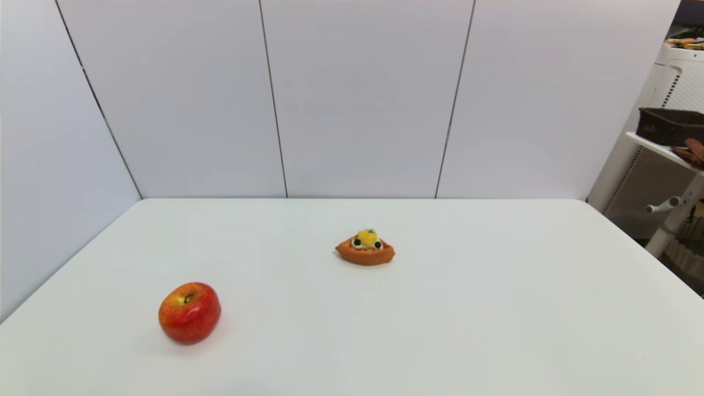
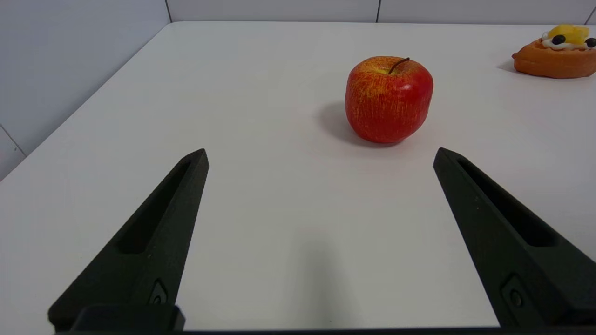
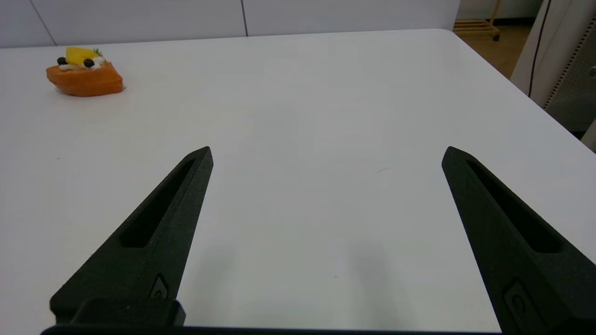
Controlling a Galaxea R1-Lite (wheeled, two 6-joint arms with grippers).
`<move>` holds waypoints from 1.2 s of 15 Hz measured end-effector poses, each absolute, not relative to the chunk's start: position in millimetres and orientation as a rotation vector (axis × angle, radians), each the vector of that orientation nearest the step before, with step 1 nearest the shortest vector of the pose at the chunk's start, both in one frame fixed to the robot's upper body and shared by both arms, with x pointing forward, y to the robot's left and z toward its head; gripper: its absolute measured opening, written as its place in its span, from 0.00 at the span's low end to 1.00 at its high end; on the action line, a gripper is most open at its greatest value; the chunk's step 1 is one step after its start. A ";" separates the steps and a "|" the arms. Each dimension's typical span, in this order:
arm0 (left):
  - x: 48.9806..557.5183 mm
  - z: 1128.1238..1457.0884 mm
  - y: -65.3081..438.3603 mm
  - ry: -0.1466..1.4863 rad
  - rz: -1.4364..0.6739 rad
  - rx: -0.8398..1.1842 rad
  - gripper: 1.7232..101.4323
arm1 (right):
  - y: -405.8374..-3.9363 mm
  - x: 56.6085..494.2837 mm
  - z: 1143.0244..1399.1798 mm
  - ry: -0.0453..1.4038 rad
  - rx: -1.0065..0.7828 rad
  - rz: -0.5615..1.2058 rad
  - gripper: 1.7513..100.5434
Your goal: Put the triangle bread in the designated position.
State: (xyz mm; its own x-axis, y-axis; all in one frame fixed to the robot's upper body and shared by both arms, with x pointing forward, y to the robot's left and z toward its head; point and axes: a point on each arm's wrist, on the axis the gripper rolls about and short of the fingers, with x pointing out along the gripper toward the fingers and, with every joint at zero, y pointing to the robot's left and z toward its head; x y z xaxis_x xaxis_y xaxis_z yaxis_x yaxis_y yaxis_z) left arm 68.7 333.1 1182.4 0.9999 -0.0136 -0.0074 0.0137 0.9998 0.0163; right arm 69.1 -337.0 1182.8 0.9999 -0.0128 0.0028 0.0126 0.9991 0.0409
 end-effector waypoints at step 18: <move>108.7 1276.4 331.5 0.110 -0.091 0.059 0.96 | -337.0 69.1 1182.8 -0.003 0.040 -0.013 0.97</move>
